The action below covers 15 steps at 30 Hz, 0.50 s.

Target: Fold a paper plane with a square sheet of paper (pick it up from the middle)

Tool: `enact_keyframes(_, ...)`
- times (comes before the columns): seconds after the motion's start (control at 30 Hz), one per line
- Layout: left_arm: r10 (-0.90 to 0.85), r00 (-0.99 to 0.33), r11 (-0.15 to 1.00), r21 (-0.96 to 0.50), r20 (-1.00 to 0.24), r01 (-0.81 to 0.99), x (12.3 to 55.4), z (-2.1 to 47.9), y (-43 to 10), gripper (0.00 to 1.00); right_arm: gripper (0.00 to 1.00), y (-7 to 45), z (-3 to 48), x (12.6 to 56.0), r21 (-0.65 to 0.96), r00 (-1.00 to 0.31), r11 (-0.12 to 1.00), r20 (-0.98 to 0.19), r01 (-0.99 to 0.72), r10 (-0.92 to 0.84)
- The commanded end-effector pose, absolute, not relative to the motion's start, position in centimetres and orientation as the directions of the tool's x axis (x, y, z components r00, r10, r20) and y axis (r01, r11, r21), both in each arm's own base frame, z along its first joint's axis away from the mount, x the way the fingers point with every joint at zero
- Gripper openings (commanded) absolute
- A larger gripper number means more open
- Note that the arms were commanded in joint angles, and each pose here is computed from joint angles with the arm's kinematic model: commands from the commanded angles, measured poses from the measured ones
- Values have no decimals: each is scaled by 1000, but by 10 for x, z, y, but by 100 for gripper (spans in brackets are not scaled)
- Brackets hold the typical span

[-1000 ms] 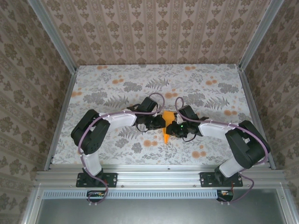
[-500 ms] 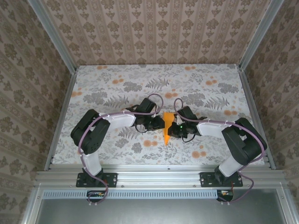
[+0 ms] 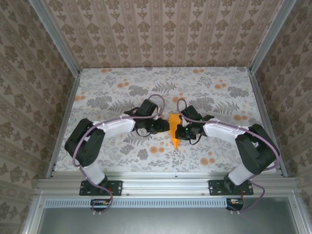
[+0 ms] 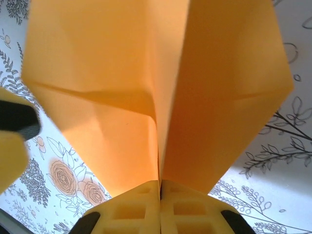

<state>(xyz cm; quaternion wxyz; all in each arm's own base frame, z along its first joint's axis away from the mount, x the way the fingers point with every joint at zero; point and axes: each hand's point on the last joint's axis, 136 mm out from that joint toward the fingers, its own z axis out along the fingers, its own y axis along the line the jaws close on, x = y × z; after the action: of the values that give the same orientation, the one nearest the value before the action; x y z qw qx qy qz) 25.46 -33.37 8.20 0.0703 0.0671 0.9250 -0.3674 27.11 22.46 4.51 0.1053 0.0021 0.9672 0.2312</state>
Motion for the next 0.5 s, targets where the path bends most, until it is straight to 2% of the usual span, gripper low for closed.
enact_keyframes(0.0, 79, -981, 753, -634, -179, 176, 248, 80, -308, 38, 11, 219, 36, 267, 354, -984, 933, -177, -69, -6)
enact_keyframes(0.47, 33, -984, 780, -611, -173, 134, 238, 81, -262, 41, 18, 238, 19, 275, 256, -984, 958, -157, -126, -87)
